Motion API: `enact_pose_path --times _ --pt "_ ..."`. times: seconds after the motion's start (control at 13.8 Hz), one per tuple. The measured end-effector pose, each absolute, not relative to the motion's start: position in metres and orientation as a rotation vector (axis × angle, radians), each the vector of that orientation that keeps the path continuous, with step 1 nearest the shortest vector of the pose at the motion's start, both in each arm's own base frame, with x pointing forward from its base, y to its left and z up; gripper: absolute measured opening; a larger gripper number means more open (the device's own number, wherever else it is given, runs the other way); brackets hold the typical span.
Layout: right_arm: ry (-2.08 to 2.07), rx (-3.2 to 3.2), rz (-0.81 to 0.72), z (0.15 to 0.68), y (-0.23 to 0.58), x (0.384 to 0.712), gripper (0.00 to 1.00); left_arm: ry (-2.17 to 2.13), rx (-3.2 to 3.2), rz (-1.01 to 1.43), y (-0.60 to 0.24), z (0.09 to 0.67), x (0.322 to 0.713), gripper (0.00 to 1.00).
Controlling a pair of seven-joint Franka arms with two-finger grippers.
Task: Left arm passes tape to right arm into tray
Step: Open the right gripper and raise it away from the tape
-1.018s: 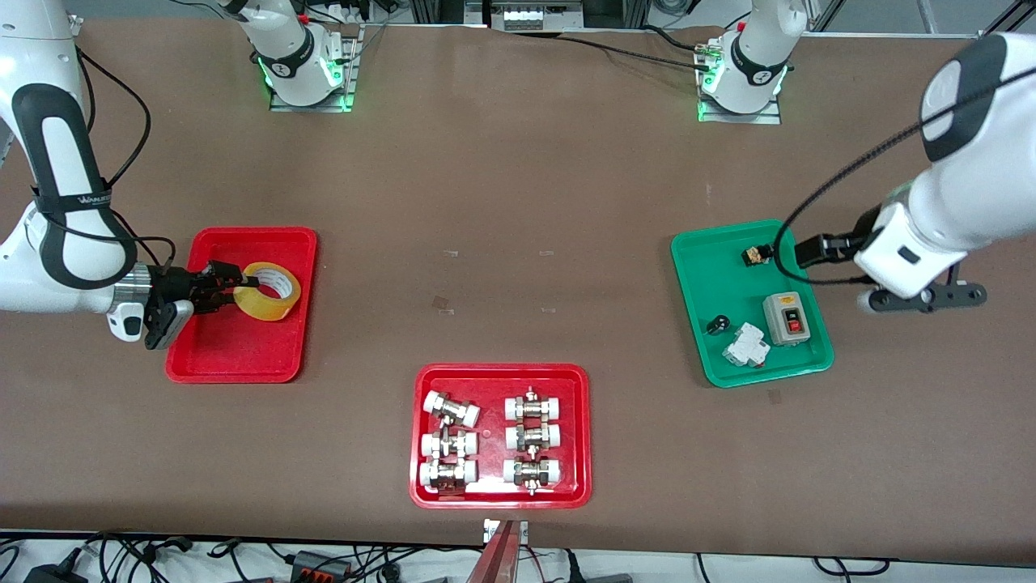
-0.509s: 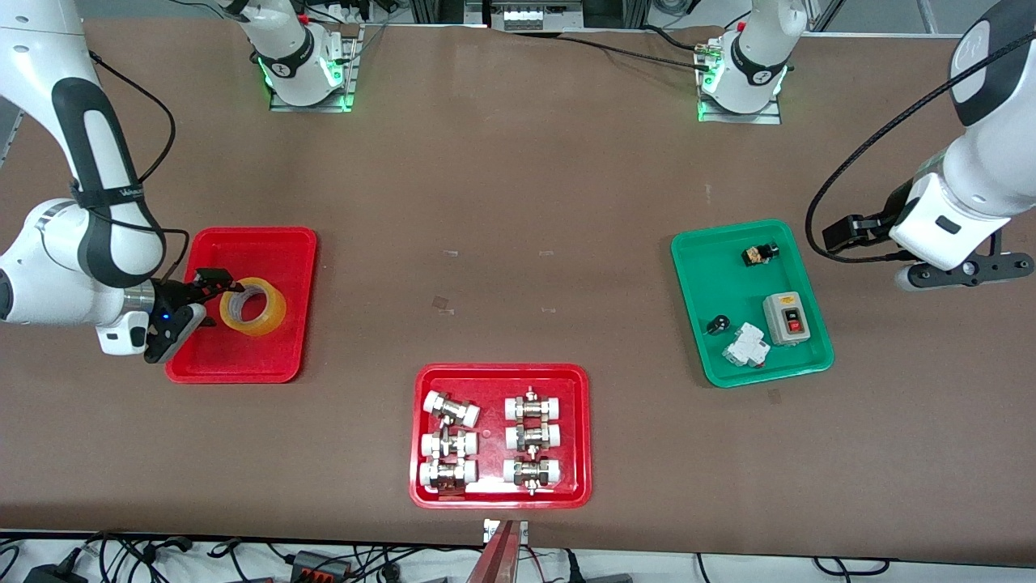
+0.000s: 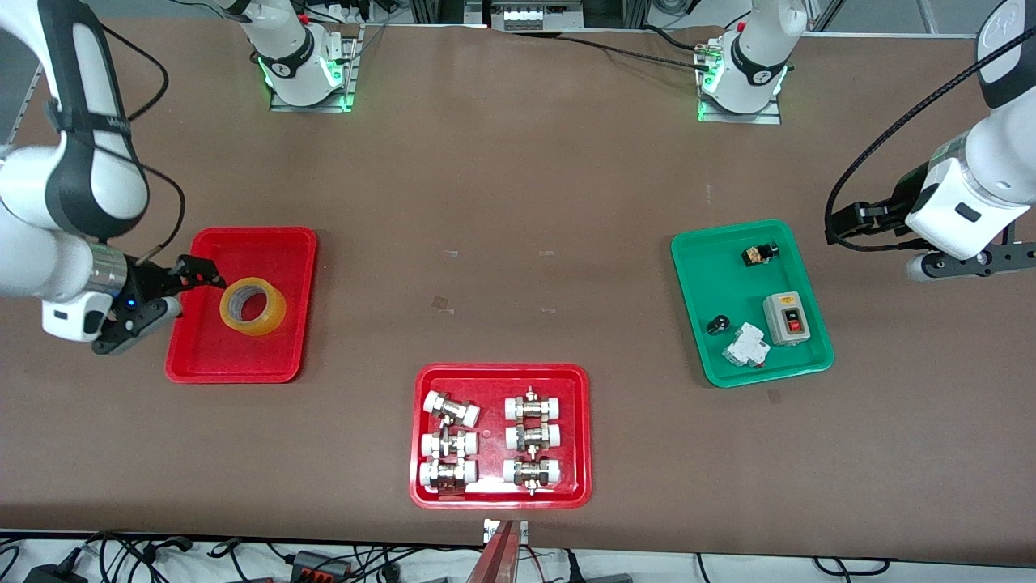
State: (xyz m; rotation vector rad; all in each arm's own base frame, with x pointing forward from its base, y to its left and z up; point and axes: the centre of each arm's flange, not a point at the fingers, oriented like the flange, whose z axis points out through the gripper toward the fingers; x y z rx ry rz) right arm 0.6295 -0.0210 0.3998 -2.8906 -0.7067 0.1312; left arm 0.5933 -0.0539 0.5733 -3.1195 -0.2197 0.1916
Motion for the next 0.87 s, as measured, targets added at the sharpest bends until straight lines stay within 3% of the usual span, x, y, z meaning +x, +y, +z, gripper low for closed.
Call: enact_pose_path --times 0.51,0.87 --pt "-0.310 -3.082 0.109 0.547 0.033 0.566 1.00 -0.213 -3.122 0.190 -0.056 0.574 0.593 1.00" --pt "-0.040 -3.108 0.031 0.601 0.029 0.543 1.00 -0.215 -3.122 0.190 -0.056 0.574 0.593 1.00"
